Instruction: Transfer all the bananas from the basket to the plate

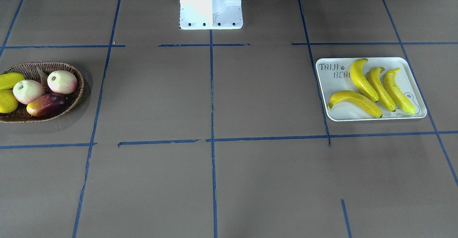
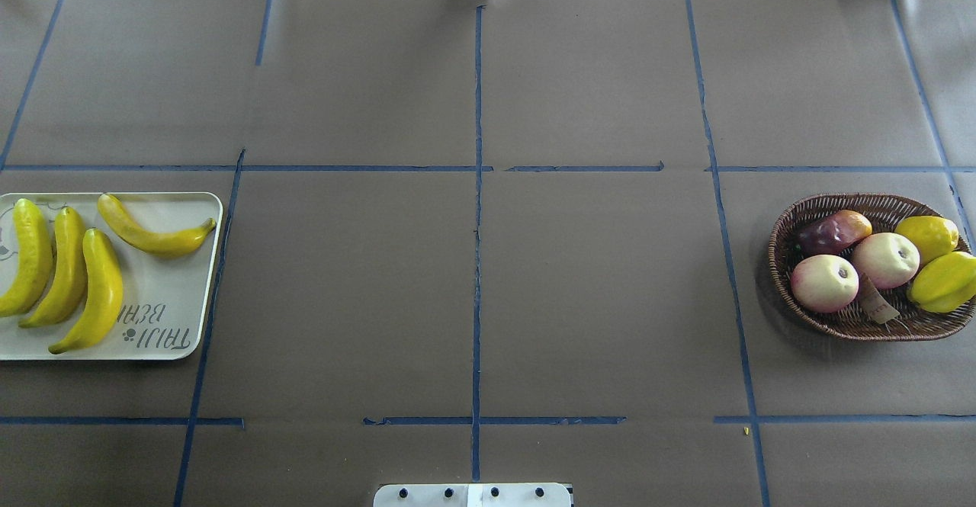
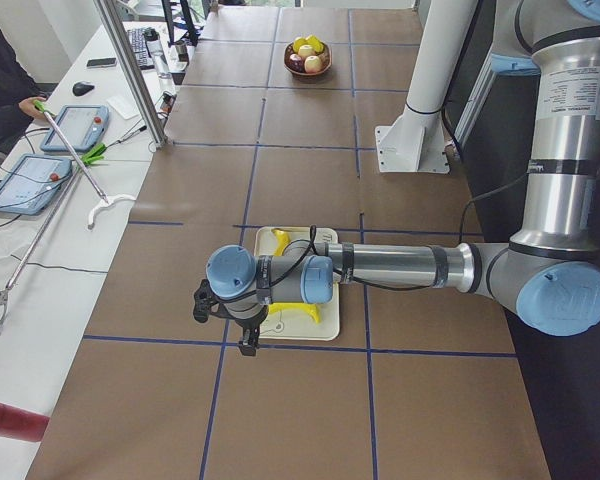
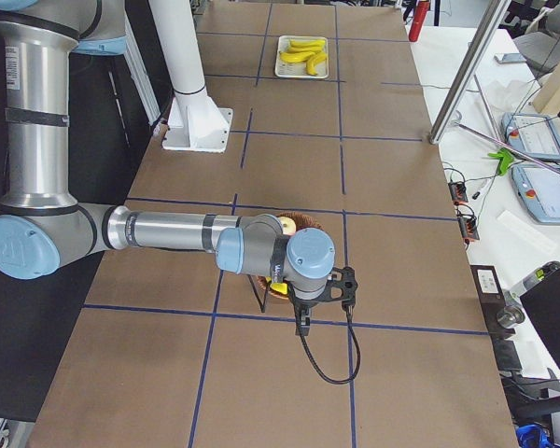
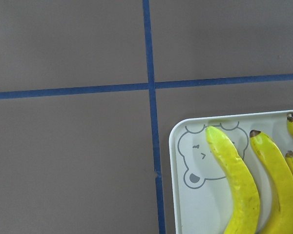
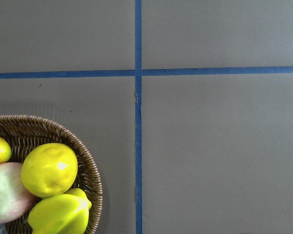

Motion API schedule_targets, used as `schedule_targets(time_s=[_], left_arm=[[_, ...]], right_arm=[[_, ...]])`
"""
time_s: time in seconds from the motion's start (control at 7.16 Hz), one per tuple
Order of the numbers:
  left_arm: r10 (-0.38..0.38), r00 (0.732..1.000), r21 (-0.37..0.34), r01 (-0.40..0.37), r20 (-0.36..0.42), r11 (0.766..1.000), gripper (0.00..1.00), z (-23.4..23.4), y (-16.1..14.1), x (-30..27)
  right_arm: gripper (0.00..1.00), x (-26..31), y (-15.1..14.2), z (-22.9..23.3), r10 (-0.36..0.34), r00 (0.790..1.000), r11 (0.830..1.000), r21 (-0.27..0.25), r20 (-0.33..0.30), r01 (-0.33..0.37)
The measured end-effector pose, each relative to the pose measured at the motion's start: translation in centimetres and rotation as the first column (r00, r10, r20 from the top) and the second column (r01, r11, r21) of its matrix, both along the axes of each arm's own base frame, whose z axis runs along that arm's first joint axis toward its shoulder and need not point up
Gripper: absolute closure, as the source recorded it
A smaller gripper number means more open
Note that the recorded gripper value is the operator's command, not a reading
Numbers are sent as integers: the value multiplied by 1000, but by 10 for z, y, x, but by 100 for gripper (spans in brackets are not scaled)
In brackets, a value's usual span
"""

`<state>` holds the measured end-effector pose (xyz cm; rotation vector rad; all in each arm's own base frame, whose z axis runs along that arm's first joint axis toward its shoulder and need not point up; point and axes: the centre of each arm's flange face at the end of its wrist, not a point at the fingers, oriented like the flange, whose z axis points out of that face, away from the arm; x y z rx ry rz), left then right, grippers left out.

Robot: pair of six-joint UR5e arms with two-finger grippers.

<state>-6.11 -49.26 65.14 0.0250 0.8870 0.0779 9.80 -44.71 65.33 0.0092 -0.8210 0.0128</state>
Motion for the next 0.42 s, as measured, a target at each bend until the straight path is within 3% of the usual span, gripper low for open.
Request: schedule_targets(time_s=[0.42], left_arm=[[0,1000,0,0,1,1000,0,0,0,0]], right_arm=[[0,1,-1,-2,1,1000,1000,4,-3,-1]])
